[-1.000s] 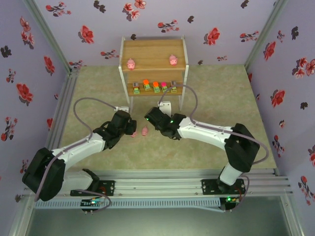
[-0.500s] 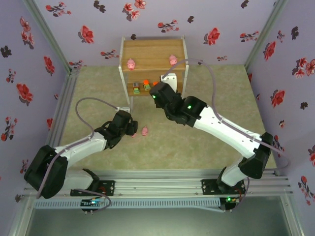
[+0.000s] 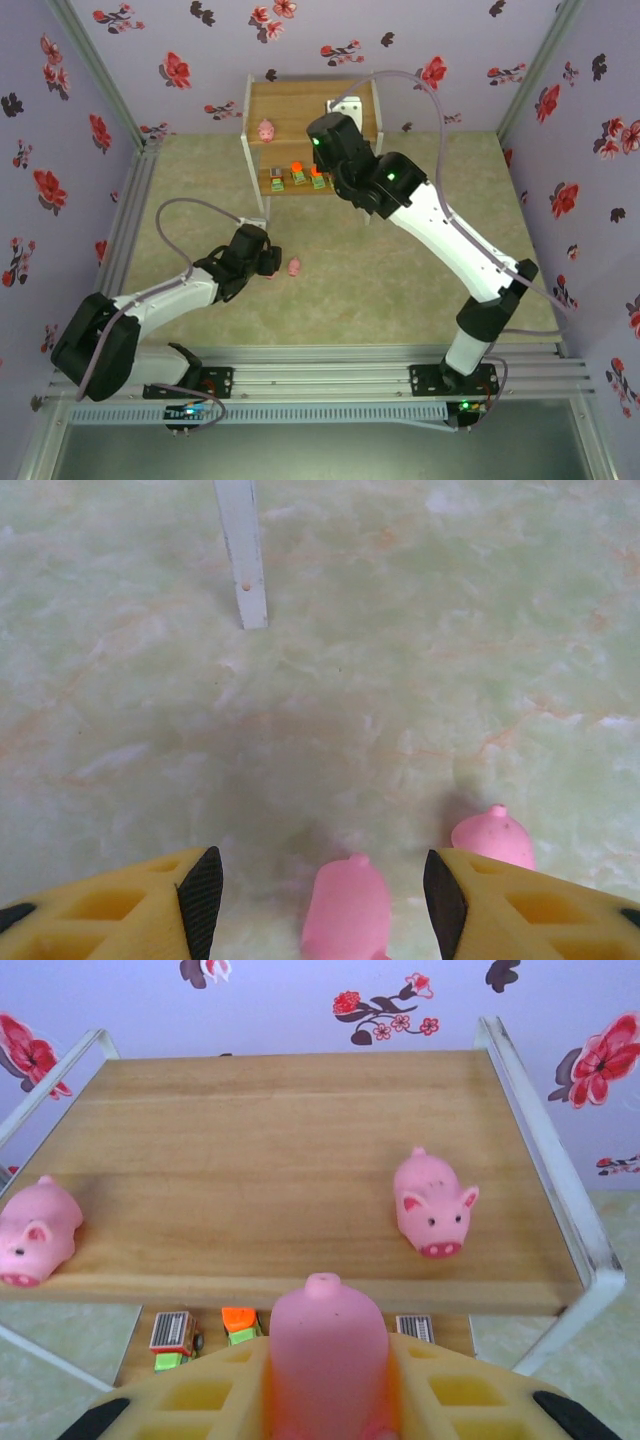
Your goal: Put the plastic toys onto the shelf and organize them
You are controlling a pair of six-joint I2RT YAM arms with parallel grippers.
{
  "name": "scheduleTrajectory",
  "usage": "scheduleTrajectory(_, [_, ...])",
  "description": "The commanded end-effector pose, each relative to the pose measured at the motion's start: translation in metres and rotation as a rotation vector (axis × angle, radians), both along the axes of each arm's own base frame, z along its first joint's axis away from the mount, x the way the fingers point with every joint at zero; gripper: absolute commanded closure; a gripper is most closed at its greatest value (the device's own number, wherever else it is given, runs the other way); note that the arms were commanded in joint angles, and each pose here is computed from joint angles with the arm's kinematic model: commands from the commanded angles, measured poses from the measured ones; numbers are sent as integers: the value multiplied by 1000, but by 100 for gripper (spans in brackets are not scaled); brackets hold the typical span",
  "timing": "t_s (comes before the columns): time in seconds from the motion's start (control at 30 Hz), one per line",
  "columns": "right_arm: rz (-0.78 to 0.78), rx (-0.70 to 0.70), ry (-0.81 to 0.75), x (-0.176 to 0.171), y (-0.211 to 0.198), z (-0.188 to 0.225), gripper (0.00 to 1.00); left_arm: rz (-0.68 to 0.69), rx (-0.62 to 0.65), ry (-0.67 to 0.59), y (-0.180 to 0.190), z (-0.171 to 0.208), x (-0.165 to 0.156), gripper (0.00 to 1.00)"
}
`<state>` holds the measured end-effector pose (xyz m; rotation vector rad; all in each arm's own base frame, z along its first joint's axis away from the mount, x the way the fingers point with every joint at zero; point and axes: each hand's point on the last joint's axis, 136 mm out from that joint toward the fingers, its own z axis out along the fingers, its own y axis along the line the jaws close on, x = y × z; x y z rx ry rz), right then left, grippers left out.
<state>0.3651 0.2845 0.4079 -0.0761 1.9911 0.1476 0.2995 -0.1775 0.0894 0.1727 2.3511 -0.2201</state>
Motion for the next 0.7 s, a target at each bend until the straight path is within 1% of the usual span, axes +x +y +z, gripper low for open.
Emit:
scheduleTrajectory(0.0, [4,-43,-8,9,-2,9,95,-13,-29,-24,-9,10,10,40])
scheduleTrajectory(0.33, [-9,-49,1,50,5,5,95,-16,-26,-22,-9,9,10,40])
scheduleTrajectory(0.67, [-22,-62,38,70,8,-14,93,-17,-21,-18,-9,8,10,40])
